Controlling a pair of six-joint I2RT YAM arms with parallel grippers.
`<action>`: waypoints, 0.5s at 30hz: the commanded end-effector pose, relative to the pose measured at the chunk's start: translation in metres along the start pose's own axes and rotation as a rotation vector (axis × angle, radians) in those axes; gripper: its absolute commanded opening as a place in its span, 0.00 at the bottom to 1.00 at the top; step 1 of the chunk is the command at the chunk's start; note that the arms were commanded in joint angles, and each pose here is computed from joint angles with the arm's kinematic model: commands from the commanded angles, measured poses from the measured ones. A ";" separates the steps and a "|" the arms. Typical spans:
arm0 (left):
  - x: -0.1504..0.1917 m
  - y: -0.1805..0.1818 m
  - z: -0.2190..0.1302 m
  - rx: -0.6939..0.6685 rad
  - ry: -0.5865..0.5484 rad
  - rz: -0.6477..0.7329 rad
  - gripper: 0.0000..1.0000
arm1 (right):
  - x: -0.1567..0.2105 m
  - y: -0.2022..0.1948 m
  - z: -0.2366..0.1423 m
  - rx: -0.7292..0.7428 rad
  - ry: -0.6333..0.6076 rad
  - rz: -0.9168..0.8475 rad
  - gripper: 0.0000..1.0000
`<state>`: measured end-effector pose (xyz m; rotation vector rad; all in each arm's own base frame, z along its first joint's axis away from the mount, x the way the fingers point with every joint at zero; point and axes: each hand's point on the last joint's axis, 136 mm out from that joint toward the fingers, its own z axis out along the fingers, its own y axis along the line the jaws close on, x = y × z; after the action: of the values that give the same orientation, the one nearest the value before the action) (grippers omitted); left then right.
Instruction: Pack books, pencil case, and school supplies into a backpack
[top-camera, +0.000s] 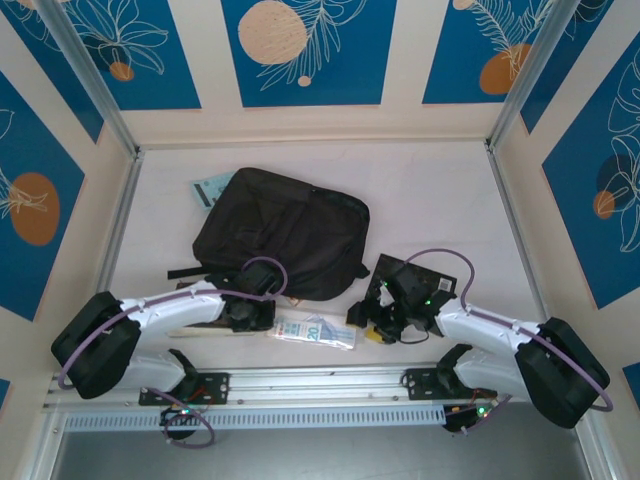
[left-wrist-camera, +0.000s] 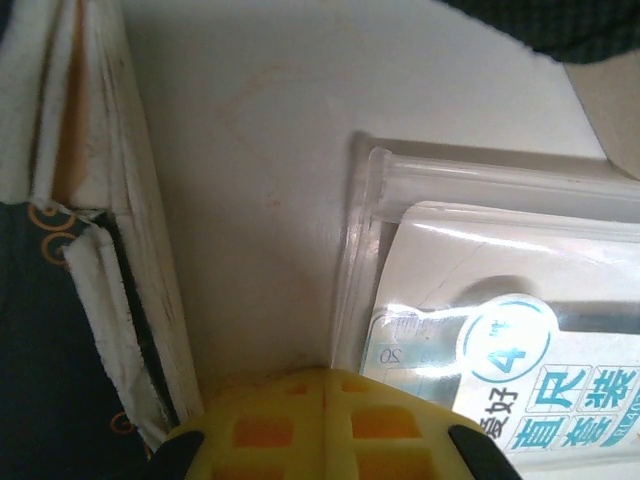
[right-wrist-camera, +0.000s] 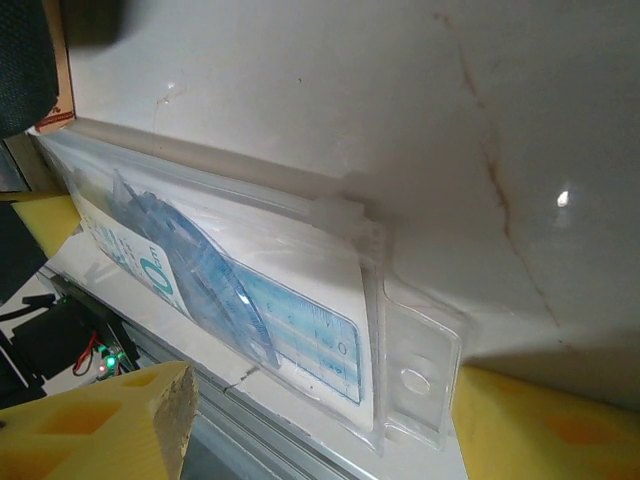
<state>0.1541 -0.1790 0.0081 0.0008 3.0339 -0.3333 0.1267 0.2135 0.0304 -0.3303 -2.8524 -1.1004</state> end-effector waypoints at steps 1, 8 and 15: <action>0.012 -0.012 0.028 0.075 0.061 0.027 0.00 | 0.003 0.059 0.008 -0.262 0.042 -0.217 0.68; 0.013 -0.014 0.030 0.086 0.074 0.031 0.00 | 0.001 0.068 0.010 -0.278 0.053 -0.230 0.68; 0.013 -0.016 0.031 0.093 0.077 0.035 0.00 | 0.001 0.072 0.014 -0.298 0.070 -0.236 0.65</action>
<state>0.1540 -0.1798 0.0074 -0.0020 3.0454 -0.3331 0.1289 0.2193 0.0297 -0.3541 -2.8082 -1.0791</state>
